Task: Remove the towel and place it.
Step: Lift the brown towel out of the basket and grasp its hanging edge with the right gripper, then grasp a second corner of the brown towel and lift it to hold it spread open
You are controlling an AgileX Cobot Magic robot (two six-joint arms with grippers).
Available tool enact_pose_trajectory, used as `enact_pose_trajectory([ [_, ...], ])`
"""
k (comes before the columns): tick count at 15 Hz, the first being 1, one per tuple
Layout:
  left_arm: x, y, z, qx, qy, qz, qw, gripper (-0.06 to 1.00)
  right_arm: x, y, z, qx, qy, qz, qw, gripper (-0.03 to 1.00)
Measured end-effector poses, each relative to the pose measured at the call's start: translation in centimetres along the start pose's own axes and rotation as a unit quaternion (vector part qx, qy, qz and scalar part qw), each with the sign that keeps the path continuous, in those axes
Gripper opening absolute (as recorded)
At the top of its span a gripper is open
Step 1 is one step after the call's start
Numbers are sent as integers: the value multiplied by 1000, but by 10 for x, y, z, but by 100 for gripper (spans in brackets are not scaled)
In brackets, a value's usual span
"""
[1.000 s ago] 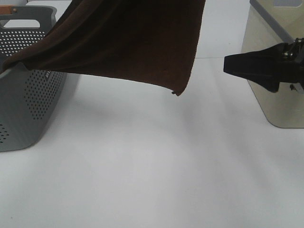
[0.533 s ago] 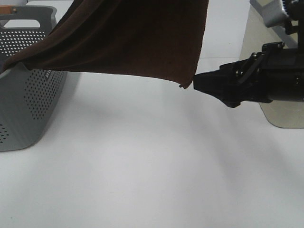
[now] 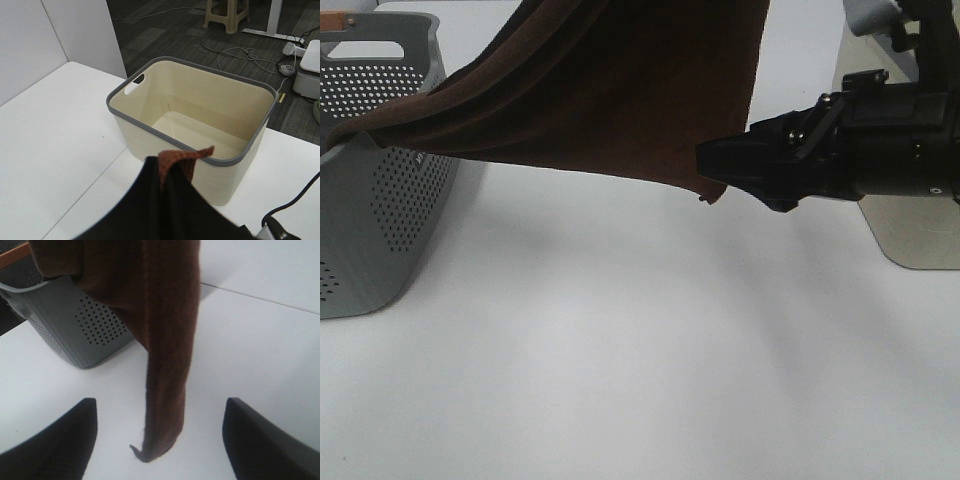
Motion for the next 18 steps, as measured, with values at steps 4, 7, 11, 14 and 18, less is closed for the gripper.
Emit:
enact_pose_trajectory([
  [4, 0, 3, 1, 0, 4, -10, 1000, 0, -21, -21, -13, -36, -8, 48, 998, 60],
  [7, 0, 3, 1, 0, 4, -10, 1000, 0, -23, -10, -8, -33, 10, 36, 999, 50],
  [11, 0, 3, 1, 0, 4, -10, 1000, 0, -24, 3, -5, -32, 15, 21, 999, 38],
  [14, 0, 3, 2, -2, 6, -10, 1000, 0, -24, 3, -5, -50, 15, 21, 998, 1],
  [18, -12, -8, 12, -3, 43, 12, 999, 0, -22, 5, -3, -135, 14, 24, 990, 0],
])
Point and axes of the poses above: a point on each arm's last joint axis where the gripper is mounted, x pointing back along that axis away from the gripper, z along the wrist's bending axis when the last joint is at zero, y = z × x, the point moved 6 cm from there along -x, pointing out along that axis toward the gripper, and after that the axes turned 13 degrees about -x, right-handed, at the moved point
